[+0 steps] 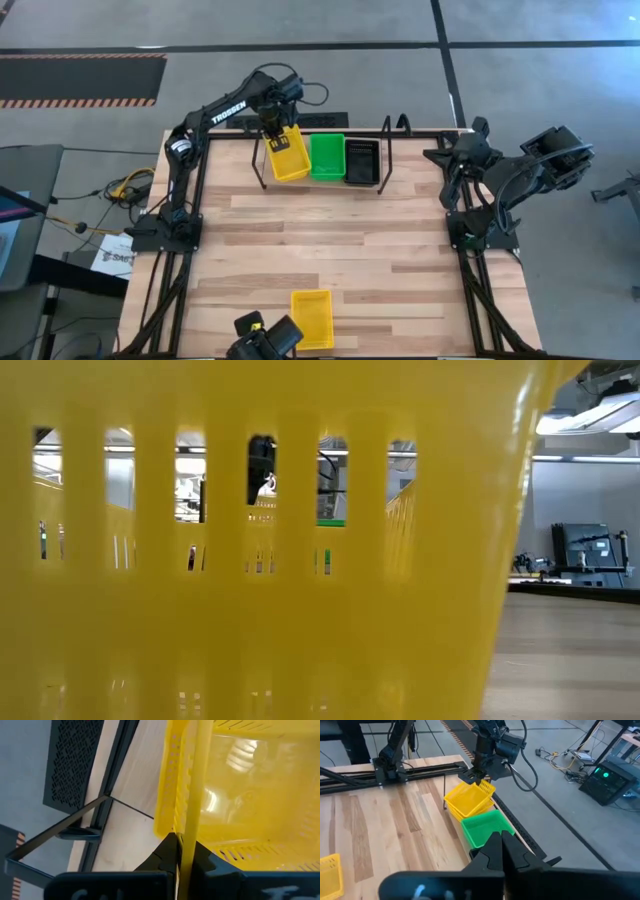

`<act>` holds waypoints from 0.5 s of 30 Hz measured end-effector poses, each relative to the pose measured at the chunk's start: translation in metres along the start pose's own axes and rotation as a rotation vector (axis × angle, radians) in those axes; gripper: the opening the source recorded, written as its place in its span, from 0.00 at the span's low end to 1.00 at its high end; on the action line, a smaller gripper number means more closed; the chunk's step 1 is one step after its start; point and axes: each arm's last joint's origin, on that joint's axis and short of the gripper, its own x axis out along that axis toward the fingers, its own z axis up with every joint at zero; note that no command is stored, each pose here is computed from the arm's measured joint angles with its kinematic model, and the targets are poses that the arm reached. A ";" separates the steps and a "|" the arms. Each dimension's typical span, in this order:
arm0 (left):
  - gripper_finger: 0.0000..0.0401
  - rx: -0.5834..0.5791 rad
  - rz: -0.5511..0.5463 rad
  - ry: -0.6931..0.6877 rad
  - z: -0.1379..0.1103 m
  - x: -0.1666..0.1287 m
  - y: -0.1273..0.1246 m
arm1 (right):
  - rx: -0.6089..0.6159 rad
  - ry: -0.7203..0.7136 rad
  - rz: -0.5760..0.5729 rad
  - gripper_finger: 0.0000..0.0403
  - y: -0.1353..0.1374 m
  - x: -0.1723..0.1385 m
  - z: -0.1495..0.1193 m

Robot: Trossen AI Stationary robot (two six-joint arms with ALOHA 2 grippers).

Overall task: Stack baskets on shelf by color
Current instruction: Stack the left yellow basket on top of the other yellow basket on the shelf

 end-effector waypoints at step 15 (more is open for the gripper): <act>0.01 0.000 -0.003 -0.012 0.002 0.000 -0.002 | -0.019 0.011 0.023 0.00 0.001 0.000 0.000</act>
